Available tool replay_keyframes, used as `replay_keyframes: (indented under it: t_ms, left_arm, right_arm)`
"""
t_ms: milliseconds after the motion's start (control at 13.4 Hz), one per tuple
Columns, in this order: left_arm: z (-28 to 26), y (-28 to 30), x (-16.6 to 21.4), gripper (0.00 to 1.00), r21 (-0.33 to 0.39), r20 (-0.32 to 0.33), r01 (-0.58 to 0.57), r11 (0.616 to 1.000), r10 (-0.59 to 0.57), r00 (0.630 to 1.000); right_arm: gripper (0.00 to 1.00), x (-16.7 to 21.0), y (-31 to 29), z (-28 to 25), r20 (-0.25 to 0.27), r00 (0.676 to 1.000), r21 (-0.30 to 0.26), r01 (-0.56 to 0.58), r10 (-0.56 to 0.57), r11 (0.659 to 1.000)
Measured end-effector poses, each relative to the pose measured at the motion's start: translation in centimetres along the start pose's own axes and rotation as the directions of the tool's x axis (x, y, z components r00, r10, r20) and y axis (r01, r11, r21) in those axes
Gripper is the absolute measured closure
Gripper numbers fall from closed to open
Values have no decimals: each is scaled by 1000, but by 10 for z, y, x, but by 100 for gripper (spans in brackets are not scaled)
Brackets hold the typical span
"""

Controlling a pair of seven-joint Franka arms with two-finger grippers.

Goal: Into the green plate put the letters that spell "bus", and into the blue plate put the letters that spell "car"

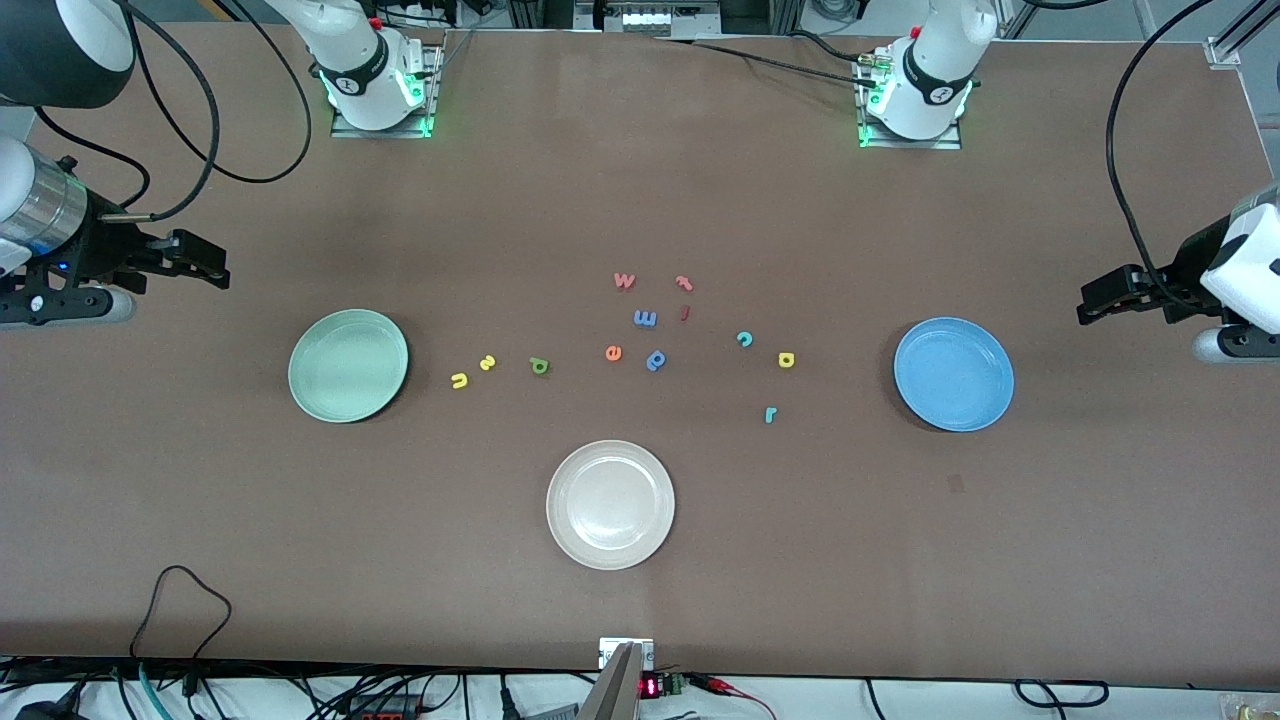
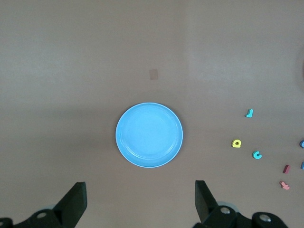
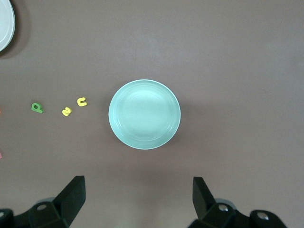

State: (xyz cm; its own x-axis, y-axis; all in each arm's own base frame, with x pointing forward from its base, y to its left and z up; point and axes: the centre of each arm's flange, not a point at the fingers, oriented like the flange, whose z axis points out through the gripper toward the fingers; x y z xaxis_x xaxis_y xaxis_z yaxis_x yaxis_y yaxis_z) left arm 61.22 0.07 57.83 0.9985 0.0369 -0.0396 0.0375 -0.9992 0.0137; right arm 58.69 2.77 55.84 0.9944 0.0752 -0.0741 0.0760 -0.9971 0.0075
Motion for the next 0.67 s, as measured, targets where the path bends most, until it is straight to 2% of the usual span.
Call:
replay_keyframes:
  t_ms: [448,672]
  left_arm:
    - [1,0,0,0,0,4,0,1000,0,1000]
    - [30,7,0,0,0,70,-17,1000,16,997]
  right_arm:
    - [0,0,0,1,2,1000,1,0,0,1000]
    - [0,3,-2,8,15,1000,4,3,-3,1000]
